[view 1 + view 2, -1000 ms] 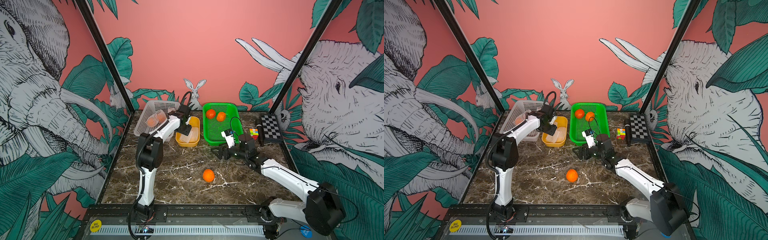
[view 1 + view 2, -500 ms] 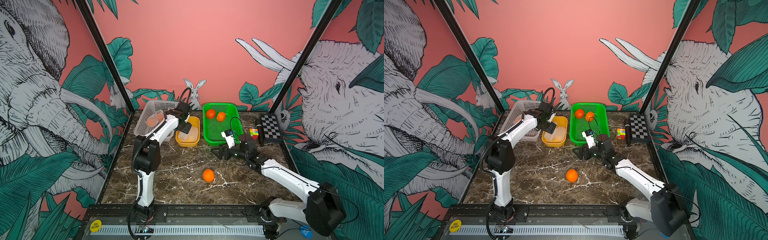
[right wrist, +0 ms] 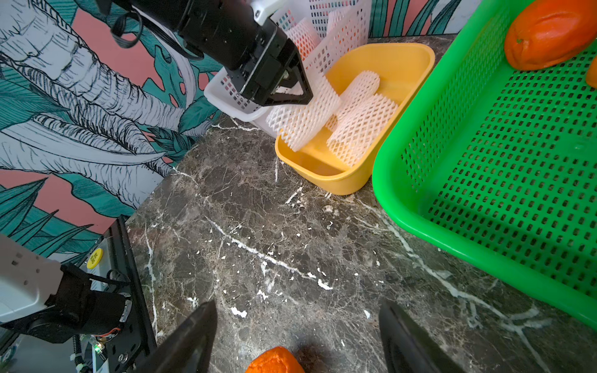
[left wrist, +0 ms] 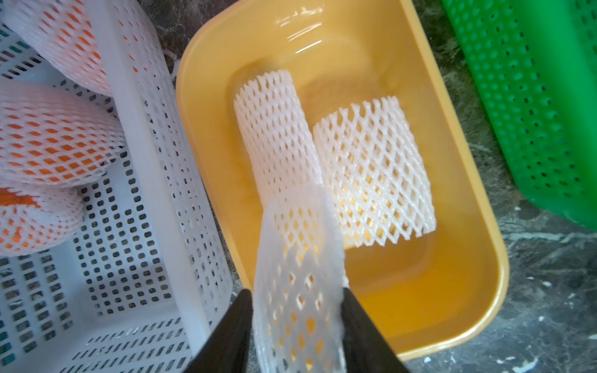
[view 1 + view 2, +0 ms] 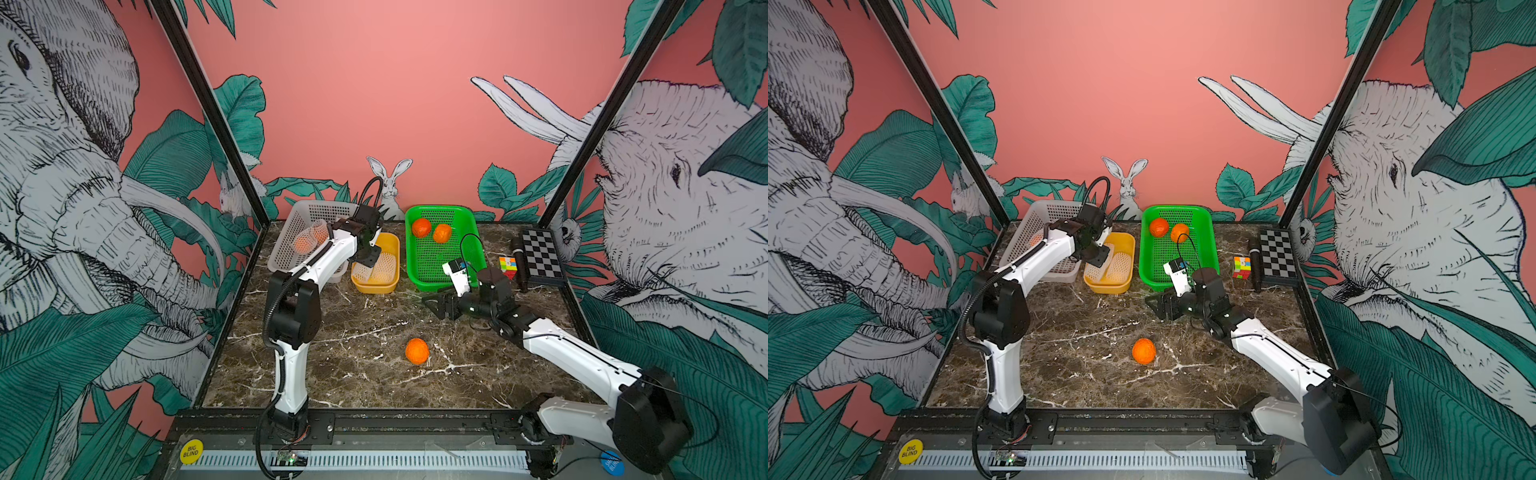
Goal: Remove foam nets from oranges
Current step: Place the foam net into the storage box.
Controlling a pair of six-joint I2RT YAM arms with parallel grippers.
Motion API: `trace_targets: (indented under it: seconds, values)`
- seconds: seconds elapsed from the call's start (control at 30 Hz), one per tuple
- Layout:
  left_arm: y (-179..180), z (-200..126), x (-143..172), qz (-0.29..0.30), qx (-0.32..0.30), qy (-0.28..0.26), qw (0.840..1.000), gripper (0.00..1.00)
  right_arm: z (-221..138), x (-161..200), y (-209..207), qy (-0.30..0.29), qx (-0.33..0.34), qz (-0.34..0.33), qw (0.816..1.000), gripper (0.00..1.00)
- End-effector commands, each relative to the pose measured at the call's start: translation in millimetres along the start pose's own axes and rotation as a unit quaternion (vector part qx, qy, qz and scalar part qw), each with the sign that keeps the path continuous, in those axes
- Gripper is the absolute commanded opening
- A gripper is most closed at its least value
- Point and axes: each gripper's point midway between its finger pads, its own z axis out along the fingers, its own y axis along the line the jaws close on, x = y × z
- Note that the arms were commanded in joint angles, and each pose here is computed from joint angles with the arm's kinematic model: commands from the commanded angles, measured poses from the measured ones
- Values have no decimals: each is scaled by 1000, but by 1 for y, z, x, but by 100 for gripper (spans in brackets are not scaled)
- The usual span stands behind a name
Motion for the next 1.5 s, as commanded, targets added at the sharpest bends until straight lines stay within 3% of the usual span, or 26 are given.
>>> trace_targets:
  seconds: [0.0,0.17,0.47,1.03,1.23,1.47]
  values:
    - [-8,-3,10,-11,26,15,999,31,-6,-22,11,-30,-7,-20,999,77]
    - [-17,6,16,-17,41,29,999,24,0,-24,14,-25,-13,-21,999,75]
    - [-43,29,21,-10,65,45,997,26,5,-22,12,-8,-2,-32,999,74]
    - [-72,40,22,-42,136,44,989,68,6,-12,5,0,23,-29,999,72]
    - [-63,31,14,-51,122,26,991,83,4,-11,7,3,23,-32,999,72]
    - [-50,12,2,-52,98,-1,994,91,2,-10,6,0,25,-34,999,72]
